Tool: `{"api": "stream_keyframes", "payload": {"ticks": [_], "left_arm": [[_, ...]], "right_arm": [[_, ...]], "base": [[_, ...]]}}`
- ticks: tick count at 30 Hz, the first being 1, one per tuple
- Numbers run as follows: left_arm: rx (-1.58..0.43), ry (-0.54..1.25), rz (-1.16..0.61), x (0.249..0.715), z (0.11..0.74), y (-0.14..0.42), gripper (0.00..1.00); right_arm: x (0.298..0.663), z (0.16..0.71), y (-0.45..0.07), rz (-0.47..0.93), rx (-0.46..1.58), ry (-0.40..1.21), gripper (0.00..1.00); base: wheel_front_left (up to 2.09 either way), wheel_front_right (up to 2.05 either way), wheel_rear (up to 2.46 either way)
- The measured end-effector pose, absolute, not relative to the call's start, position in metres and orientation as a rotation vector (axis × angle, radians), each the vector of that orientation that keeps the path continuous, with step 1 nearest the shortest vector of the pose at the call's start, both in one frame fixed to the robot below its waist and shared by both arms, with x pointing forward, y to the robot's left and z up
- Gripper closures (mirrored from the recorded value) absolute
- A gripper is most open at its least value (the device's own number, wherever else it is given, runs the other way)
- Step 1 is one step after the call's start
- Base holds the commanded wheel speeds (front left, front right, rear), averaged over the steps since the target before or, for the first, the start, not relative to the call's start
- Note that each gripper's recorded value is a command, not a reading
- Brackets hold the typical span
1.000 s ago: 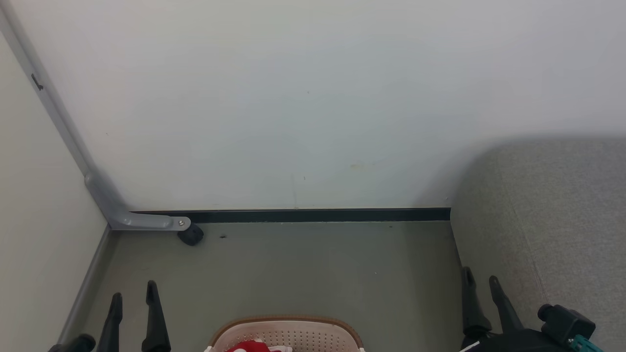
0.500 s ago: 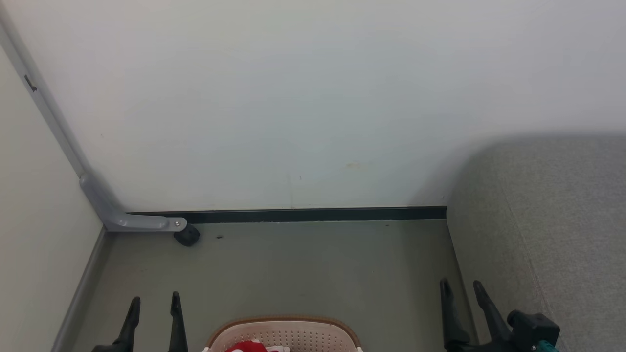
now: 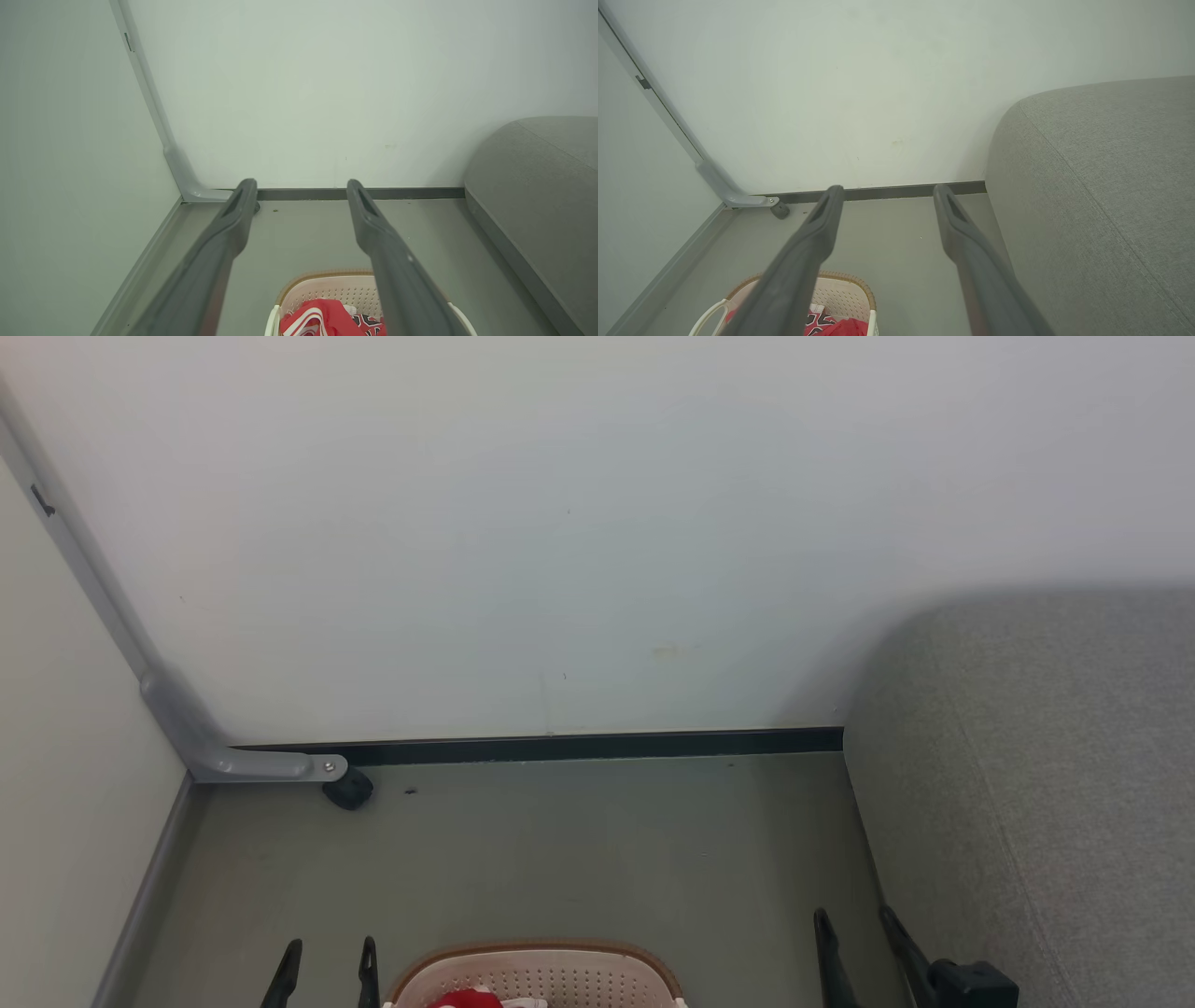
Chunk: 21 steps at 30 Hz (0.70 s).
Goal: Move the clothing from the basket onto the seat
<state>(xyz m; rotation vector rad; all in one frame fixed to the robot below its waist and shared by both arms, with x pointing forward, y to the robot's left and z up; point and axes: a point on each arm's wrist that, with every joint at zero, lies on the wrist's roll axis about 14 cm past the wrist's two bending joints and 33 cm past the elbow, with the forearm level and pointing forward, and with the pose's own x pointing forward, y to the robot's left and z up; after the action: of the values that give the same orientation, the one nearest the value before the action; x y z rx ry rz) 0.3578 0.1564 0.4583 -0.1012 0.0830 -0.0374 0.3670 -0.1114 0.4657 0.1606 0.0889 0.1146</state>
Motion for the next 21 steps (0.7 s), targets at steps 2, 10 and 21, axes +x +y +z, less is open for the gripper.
{"api": "stream_keyframes", "payload": {"ticks": [2,10,21], "left_arm": [[-0.112,0.089,-0.027,0.357,0.456,0.158,0.0],[-0.116,0.123,-0.035,0.354,0.446,0.156,0.0],[-0.119,0.138,-0.04,0.352,0.442,0.156,0.0]], "right_arm": [[0.367,0.465,-0.112,0.114,0.16,0.092,0.0],[0.369,0.465,-0.113,0.114,0.165,0.095,0.0],[0.369,0.462,-0.113,0.114,0.167,0.103,0.0]], "base": [[0.0,0.0,0.0],[0.0,0.0,0.0],[0.0,0.0,0.0]]}}
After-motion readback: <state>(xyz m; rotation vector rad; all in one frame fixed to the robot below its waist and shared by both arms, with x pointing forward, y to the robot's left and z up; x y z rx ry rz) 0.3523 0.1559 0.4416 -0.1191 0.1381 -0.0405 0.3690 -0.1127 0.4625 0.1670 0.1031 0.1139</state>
